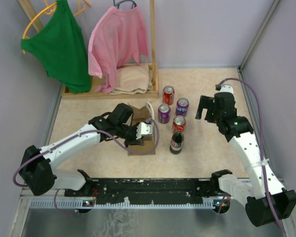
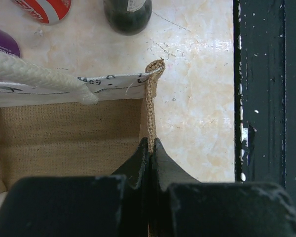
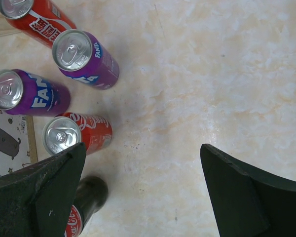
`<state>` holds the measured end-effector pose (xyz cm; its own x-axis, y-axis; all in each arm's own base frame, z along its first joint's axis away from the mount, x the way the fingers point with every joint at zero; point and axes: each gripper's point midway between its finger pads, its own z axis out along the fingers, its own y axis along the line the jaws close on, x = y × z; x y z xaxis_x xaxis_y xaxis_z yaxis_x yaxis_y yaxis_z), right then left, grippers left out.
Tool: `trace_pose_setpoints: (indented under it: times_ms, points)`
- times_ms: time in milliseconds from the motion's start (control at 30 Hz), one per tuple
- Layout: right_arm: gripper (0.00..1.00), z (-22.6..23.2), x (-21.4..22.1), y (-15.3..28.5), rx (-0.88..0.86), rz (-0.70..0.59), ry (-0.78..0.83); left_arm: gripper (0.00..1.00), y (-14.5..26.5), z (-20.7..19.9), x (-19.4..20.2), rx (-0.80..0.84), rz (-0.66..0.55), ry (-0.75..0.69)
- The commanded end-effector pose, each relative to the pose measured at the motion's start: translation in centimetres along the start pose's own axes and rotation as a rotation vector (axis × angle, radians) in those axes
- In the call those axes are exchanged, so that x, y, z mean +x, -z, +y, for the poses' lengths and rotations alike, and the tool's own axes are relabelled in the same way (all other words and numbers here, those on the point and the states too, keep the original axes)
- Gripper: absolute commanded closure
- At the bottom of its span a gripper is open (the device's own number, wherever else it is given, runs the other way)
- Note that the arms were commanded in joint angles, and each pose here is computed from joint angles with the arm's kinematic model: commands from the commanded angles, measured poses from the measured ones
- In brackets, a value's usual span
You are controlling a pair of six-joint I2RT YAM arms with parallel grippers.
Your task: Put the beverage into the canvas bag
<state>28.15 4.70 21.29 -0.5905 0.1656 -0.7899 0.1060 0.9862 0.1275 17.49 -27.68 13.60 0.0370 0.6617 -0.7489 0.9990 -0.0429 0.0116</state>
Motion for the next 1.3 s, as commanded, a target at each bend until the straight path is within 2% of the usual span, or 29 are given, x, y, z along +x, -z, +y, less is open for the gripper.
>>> trace_pose_setpoints:
  times_ms: [0, 167, 200, 267, 333, 400, 500, 700, 833, 1033, 1167, 1267]
  points:
    - [0.01, -0.2, -1.0, 0.8, 0.008, -0.048, -0.004, 1.0, -0.1, 0.1, -1.4, 0.006, -0.029, -0.073]
    - [0.01, -0.2, -0.9, 0.7, 0.009, -0.045, -0.004, 1.0, 0.0, -0.2, -1.1, 0.008, -0.018, -0.087]
    - [0.01, -0.2, -0.9, 0.7, 0.008, -0.045, -0.005, 0.96, 0.0, -0.1, -1.1, 0.003, -0.017, -0.087]
    - [0.01, -0.2, -0.9, 0.7, 0.008, -0.044, -0.004, 0.64, 0.2, 0.2, -1.3, -0.018, -0.014, -0.085]
    - [0.01, -0.1, -0.9, 0.7, 0.004, -0.043, -0.006, 0.4, 0.5, 0.6, -1.5, -0.044, -0.014, -0.083]
    - [0.01, 0.0, -0.9, 0.6, -0.001, -0.042, -0.008, 0.27, 0.8, 1.1, -1.8, -0.073, -0.017, -0.085]
    - [0.01, 0.2, -1.0, 0.6, -0.009, -0.044, -0.011, 0.15, 1.3, 1.7, -2.3, -0.112, -0.018, -0.087]
    - [0.01, 0.5, -1.5, 0.6, -0.019, -0.052, -0.014, 0.12, 3.2, 3.2, -4.2, -0.216, -0.049, -0.102]
    - [0.01, 1.2, -2.8, 0.4, -0.034, -0.054, -0.008, 0.12, 6.4, 6.0, -7.9, -0.409, -0.132, -0.097]
    - [0.01, 3.7, -7.6, -2.1, -0.08, -0.032, 0.14, 0.12, 11.6, 8.6, -12.3, -0.6, -0.259, -0.122]
    - [0.03, 6.2, -11.9, -5.4, -0.114, -0.008, 0.231, 0.11, 14.4, 10.4, -11.9, -0.691, -0.306, -0.015]
    - [0.08, 8.1, -12.0, -10.5, -0.139, 0.087, 0.275, 0.09, 16.9, 12.4, -9.6, -0.774, -0.331, 0.134]
